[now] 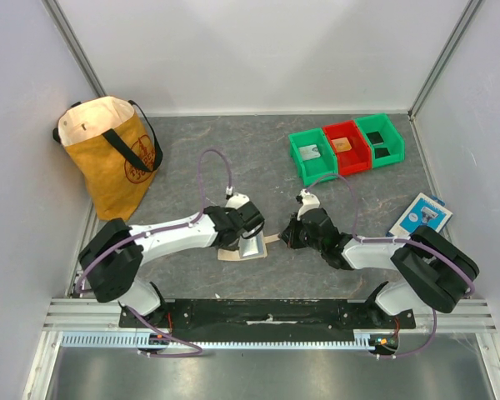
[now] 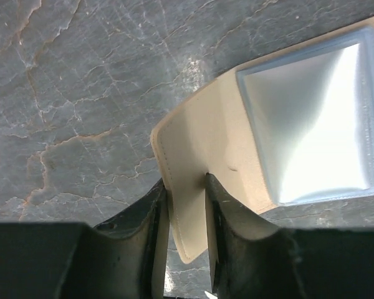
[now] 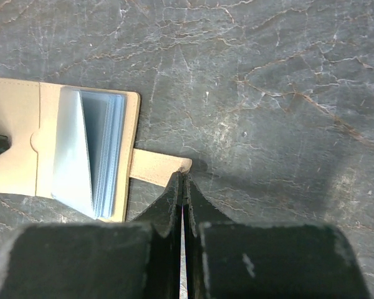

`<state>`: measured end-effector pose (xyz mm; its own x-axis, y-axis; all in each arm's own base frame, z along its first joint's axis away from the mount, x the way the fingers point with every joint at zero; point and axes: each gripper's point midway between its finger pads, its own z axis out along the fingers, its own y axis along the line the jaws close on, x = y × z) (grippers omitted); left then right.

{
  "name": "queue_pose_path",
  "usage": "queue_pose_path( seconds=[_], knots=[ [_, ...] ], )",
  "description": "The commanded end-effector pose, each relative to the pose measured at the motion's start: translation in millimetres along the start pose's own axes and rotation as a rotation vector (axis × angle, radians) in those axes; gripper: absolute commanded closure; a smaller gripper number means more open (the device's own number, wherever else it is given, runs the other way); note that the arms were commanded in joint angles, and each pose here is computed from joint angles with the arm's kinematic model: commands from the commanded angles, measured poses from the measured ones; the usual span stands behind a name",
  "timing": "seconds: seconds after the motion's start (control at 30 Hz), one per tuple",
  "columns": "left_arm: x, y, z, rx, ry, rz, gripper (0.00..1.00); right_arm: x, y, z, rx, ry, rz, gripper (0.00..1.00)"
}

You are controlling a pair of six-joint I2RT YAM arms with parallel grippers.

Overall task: Take the credit cards out of the card holder
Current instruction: Open the card holder at the center of the board.

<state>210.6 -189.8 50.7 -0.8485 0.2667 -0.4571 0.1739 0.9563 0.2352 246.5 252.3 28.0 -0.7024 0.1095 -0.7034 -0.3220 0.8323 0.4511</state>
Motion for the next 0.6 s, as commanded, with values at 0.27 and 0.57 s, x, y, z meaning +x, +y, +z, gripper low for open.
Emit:
queue_pose_path(
  seconds=[0.27,0.57],
  knots=[
    [1.8,-3.4,26.3,0.214,-0.063,-0.258,0.84,-16.4,-7.6,-1.0,0.073,-0.026,-0.026,0.97],
    [-9.4,-28.4,21.9,0.342,-0.088,-0.299,0.9,-66.1,25.2,-20.6,0.035,-0.045,-0.128,0.49]
  ],
)
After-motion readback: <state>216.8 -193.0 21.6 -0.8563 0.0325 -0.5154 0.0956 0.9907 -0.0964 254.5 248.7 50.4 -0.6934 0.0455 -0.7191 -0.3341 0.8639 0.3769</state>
